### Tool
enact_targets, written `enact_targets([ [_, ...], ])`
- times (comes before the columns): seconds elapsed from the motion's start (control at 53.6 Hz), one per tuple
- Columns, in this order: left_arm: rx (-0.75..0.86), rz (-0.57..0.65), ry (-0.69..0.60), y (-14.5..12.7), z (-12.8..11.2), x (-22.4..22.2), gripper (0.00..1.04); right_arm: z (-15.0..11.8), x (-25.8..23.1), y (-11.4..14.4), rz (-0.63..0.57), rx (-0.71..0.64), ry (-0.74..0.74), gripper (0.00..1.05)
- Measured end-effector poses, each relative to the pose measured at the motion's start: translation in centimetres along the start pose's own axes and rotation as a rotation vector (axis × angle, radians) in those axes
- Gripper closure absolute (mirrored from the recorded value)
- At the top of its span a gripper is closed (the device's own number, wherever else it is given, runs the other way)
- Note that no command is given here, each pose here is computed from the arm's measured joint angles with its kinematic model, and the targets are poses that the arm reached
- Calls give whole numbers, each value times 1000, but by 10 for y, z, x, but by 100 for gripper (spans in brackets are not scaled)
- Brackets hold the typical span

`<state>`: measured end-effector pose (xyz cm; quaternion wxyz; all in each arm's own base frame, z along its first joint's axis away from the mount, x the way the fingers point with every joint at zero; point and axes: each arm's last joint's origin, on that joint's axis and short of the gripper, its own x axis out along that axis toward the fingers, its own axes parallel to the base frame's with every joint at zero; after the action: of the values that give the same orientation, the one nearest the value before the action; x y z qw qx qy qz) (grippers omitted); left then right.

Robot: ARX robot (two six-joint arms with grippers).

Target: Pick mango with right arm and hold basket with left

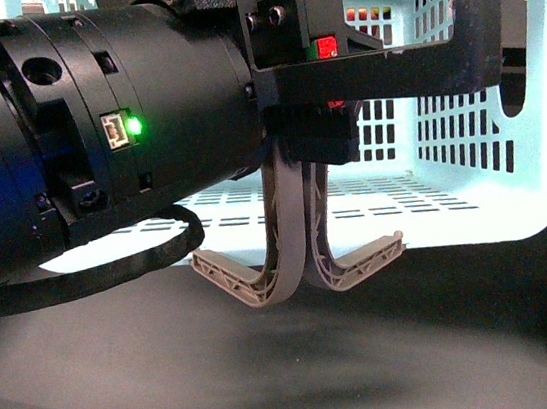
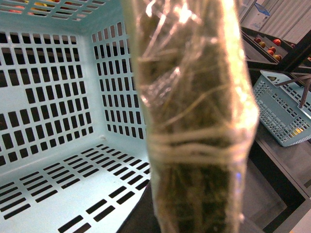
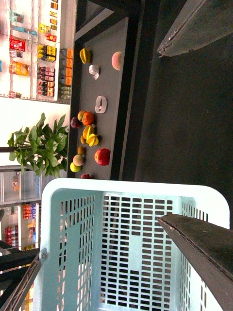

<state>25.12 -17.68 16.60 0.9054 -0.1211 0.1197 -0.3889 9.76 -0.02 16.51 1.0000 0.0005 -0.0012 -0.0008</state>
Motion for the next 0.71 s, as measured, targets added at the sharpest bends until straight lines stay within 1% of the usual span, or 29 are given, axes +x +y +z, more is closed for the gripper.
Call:
enact_targets([
  [0.708, 0, 0, 0, 0, 0, 0, 98, 0, 0, 0, 0, 0, 0, 8],
])
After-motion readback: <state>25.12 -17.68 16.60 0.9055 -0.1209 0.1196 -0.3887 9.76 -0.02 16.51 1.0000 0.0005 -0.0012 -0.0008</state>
